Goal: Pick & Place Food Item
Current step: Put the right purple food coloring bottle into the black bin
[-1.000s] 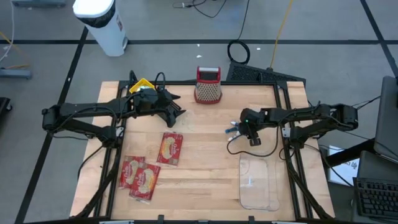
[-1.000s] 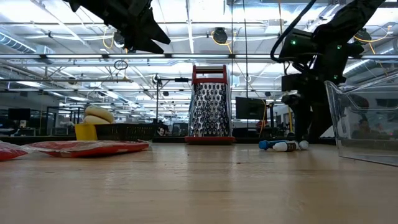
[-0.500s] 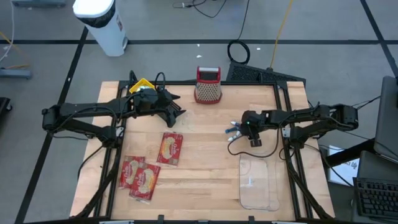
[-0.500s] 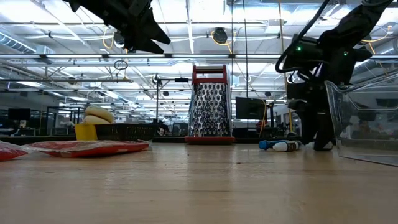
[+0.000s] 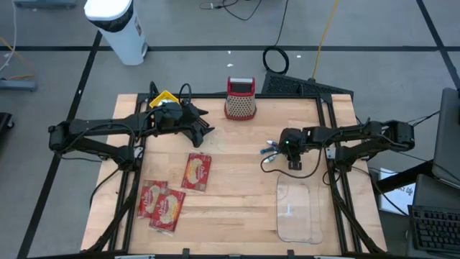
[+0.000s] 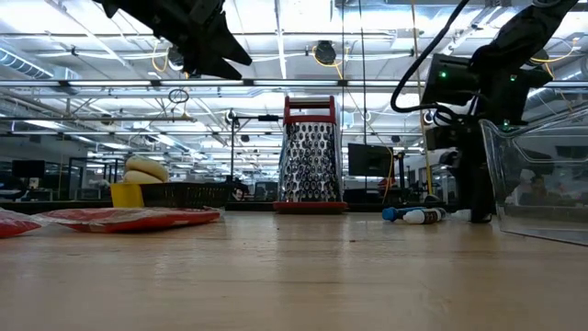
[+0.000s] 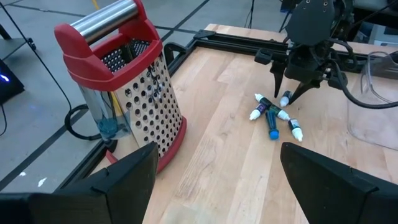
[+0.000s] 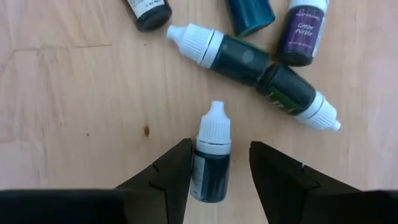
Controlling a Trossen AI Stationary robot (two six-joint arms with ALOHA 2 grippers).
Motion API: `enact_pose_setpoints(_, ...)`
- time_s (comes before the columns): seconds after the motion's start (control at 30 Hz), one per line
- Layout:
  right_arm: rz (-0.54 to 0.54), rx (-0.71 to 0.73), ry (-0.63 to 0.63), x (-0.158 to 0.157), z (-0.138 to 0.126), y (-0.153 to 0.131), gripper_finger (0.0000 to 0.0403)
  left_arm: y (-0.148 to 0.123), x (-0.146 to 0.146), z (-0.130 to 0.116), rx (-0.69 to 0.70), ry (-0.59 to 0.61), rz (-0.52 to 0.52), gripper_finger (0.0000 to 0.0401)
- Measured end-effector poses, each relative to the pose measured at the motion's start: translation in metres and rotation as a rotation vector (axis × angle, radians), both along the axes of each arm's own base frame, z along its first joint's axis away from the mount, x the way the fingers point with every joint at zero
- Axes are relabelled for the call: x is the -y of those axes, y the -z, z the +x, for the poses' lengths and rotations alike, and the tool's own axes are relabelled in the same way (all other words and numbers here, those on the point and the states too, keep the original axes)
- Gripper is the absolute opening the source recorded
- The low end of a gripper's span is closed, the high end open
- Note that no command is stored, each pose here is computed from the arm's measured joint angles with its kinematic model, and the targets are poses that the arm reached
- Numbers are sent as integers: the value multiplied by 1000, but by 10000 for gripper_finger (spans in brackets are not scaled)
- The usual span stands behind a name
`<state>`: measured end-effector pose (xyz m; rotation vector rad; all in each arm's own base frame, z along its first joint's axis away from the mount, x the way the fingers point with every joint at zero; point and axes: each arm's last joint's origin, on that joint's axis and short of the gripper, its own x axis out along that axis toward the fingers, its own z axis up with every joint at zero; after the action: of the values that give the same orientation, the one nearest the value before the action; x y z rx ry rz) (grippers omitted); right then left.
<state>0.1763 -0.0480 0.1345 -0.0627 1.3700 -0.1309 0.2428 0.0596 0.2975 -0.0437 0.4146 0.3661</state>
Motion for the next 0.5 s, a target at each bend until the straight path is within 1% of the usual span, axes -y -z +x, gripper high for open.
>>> enact_pose_setpoints(0.3,45,3,6,-1,-1,1,138,1,0,0,-6,0,-1,340)
enact_pose_setpoints(0.4,52,4,10,-1,-1,1,126,1,0,0,-6,0,-1,340)
enact_pose_setpoints(0.5,57,5,10,-2,-1,1,105,1,0,0,-6,0,-1,340)
